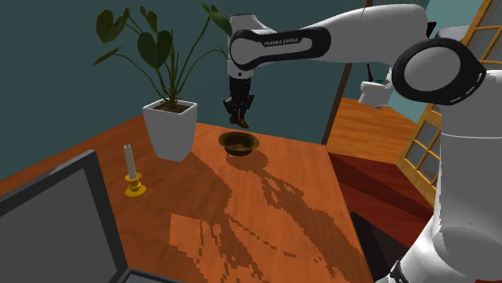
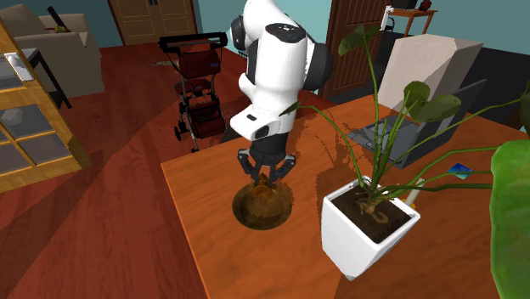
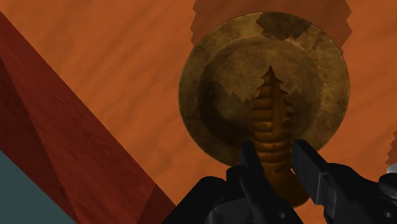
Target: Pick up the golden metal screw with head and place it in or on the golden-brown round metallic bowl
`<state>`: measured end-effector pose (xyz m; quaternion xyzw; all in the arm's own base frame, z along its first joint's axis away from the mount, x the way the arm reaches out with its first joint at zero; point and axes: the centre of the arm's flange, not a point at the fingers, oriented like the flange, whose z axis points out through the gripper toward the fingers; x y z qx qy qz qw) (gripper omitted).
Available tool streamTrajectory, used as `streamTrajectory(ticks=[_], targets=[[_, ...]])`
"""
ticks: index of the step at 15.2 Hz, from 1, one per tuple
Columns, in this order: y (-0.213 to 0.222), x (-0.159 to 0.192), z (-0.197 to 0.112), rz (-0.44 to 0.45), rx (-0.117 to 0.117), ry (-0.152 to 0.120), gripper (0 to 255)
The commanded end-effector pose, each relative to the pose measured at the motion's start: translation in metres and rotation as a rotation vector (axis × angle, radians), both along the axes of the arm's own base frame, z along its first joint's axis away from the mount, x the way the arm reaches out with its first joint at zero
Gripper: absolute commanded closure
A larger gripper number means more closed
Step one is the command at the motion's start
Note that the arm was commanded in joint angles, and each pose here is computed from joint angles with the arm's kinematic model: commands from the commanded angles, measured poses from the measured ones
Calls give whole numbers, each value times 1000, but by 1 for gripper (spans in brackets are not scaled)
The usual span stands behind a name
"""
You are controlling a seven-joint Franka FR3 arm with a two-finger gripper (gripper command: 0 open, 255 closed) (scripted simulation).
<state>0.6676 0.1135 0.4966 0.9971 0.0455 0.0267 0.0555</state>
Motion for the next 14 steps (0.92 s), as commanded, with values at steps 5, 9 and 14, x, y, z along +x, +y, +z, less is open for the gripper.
streamTrajectory(ticks=[5, 9, 14], targets=[[0, 0, -32, 0, 0, -1, 255], [0, 0, -53, 0, 0, -1, 255], [0, 0, -59, 0, 0, -1, 255]])
